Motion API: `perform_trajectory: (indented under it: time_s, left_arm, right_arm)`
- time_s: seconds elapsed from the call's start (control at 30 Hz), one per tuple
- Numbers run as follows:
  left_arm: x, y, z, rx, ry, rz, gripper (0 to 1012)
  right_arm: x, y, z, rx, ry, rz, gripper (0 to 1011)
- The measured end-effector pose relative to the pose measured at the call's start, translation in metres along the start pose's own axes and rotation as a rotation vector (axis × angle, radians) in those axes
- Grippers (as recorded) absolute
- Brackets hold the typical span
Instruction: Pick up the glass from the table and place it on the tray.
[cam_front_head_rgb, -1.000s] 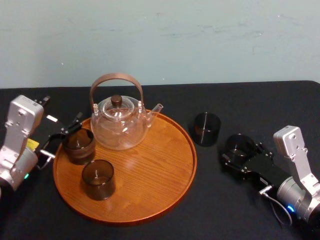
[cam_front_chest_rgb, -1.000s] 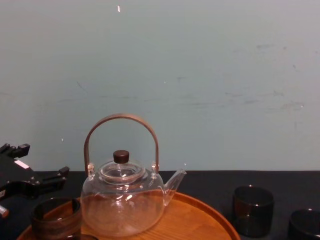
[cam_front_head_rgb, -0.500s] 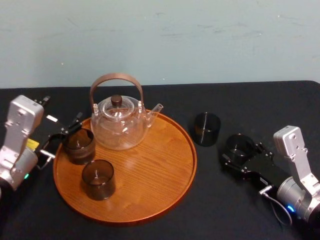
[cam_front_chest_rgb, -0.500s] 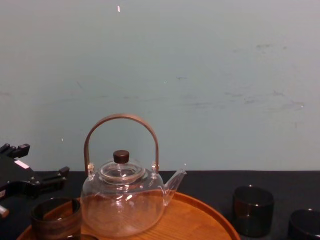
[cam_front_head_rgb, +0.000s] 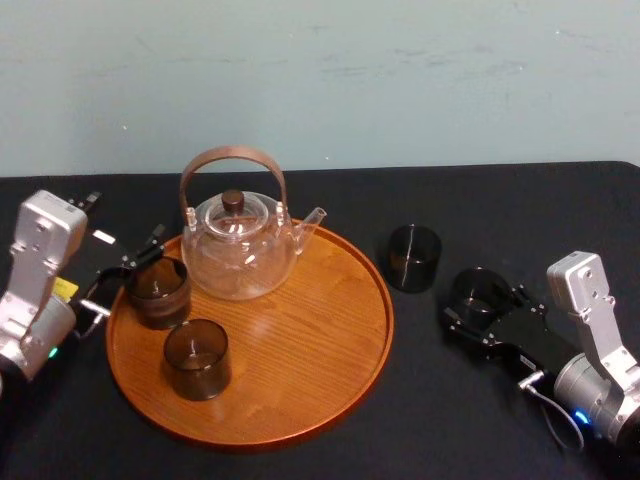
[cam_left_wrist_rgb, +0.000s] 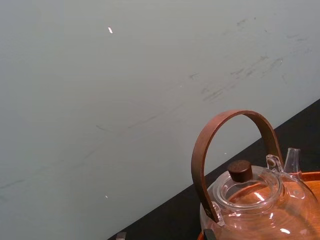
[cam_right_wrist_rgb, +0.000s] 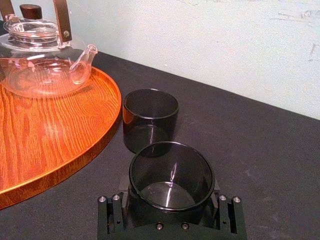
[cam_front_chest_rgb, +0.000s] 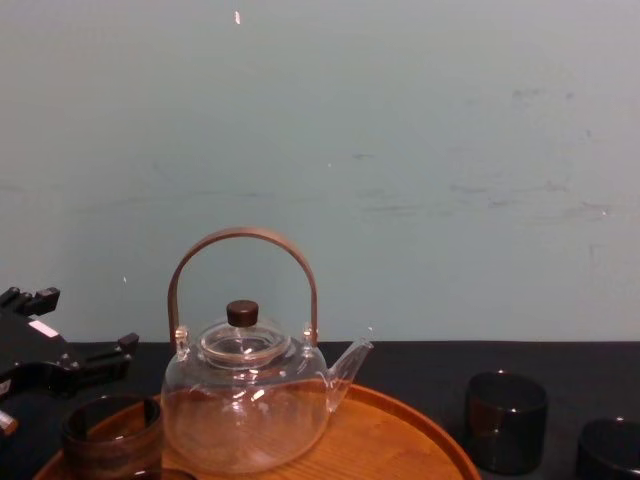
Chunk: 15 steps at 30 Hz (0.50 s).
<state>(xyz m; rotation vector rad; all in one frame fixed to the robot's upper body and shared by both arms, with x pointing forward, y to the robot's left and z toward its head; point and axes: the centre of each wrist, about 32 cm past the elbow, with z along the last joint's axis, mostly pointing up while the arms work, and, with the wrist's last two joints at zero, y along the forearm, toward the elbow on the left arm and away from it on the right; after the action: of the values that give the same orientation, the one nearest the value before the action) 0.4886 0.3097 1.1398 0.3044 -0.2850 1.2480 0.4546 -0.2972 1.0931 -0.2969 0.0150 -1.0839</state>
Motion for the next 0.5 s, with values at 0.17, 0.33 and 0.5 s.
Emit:
perform_trajectory:
  time_s: [0.17, 0.33, 0.5]
  left_arm:
    - [0.0, 0.0, 0.0, 0.0, 0.0, 0.0, 1001]
    - [0.0, 0.0, 0.0, 0.0, 0.0, 0.0, 1002]
    - [0.0, 0.0, 0.0, 0.0, 0.0, 0.0, 1001]
  right_arm:
    - [0.0, 0.0, 0.0, 0.0, 0.0, 0.0, 917]
    - [0.0, 0.0, 0.0, 0.0, 0.0, 0.0, 917]
    - [0.0, 0.0, 0.0, 0.0, 0.0, 0.0, 917]
